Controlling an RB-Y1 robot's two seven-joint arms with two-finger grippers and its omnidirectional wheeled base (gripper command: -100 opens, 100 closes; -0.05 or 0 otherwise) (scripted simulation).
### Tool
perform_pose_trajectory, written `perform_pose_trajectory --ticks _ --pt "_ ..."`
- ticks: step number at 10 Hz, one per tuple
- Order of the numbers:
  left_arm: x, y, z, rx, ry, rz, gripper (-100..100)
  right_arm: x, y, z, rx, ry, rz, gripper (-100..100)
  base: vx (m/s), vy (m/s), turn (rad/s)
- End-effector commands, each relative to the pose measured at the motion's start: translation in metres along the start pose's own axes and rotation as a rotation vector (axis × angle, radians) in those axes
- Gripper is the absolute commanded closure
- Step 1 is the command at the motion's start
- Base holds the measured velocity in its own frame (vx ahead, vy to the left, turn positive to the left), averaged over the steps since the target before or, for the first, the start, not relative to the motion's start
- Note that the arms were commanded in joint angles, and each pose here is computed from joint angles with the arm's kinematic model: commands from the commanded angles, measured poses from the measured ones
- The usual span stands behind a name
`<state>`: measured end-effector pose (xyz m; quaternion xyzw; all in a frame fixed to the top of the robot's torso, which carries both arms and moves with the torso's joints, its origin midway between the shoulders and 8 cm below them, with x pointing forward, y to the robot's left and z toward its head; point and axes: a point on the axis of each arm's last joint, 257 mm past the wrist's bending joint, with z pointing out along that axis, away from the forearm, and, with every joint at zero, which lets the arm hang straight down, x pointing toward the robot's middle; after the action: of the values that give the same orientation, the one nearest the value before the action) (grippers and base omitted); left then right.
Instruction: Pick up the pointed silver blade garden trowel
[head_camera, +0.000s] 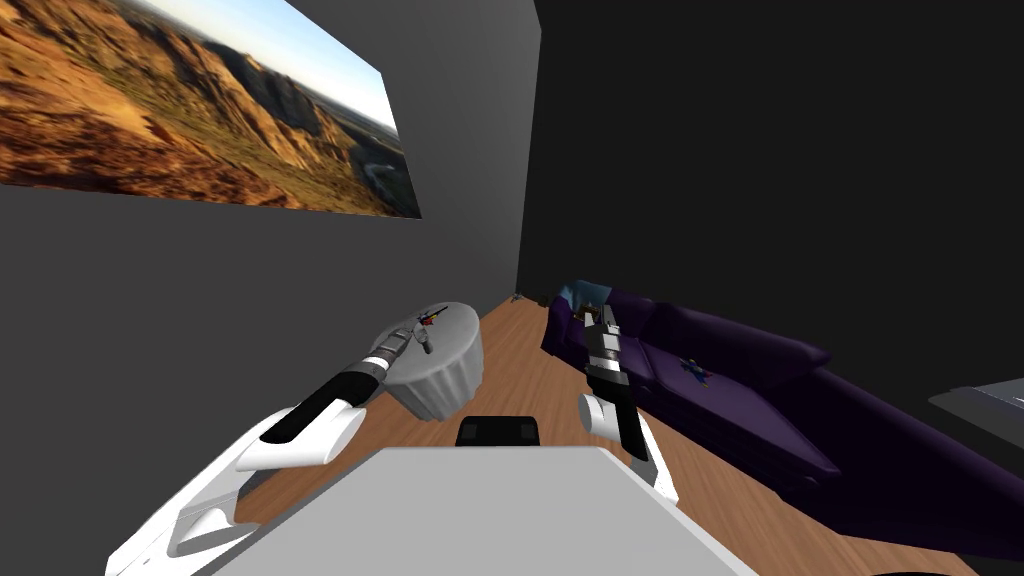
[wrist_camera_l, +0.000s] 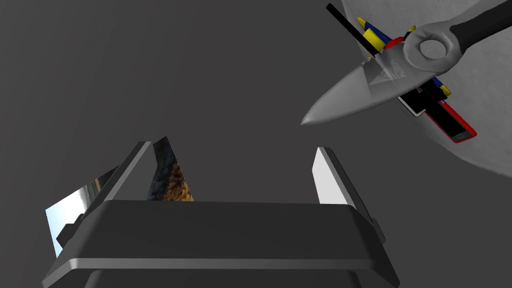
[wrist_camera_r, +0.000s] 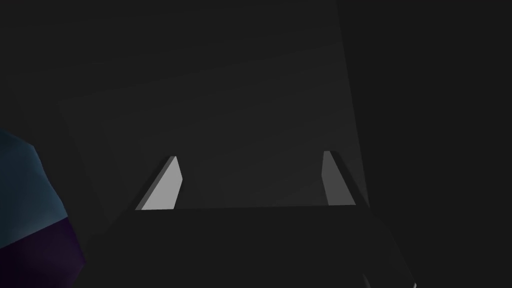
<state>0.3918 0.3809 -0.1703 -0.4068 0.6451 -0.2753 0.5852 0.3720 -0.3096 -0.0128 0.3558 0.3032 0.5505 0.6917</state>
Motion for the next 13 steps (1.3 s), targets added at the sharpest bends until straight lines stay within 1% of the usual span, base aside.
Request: perform_pose_trajectory --ticks 1,2,3,5,6,7,8,10,11,13 --pt "0.000 0.020 0.000 -0.064 0.022 0.032 -100 0.000 0.000 0.000 0.000 0.000 0.000 0 0.054 -0.032 -0.013" --pt "0.000 0.035 -0.002 -0.109 0.039 0.060 -100 0.000 0.000 0.000 0.000 0.000 0.000 0 0.105 -0.049 -0.025" --pt "0.001 0.040 -0.003 -0.126 0.043 0.061 -100 0.000 0.000 0.000 0.000 0.000 0.000 0 0.096 -0.040 -0.003" --pt "0.000 0.074 -0.010 -0.230 0.080 0.120 -100 0.000 0.000 0.000 0.000 0.000 0.000 0 0.100 -0.043 -0.023" --pt "0.001 0.076 -0.011 -0.239 0.082 0.121 -100 0.000 0.000 0.000 0.000 0.000 0.000 0 0.076 -0.027 -0.006" --pt "0.000 0.094 -0.016 -0.294 0.101 0.151 -100 0.000 0.000 0.000 0.000 0.000 0.000 0 0.073 -0.023 -0.022" --pt "0.000 0.094 -0.016 -0.294 0.101 0.151 -100 0.000 0.000 0.000 0.000 0.000 0.000 0 0.059 -0.016 -0.012" --pt "-0.004 0.125 -0.028 -0.390 0.137 0.214 -100 0.000 0.000 0.000 0.000 0.000 0.000 0 0.092 -0.020 -0.033" --pt "-0.004 0.128 -0.030 -0.402 0.139 0.214 -100 0.000 0.000 0.000 0.000 0.000 0.000 0 0.090 -0.022 -0.010" --pt "-0.008 0.159 -0.045 -0.502 0.176 0.277 -100 0.000 0.000 0.000 0.000 0.000 0.000 0 0.107 -0.037 -0.036"
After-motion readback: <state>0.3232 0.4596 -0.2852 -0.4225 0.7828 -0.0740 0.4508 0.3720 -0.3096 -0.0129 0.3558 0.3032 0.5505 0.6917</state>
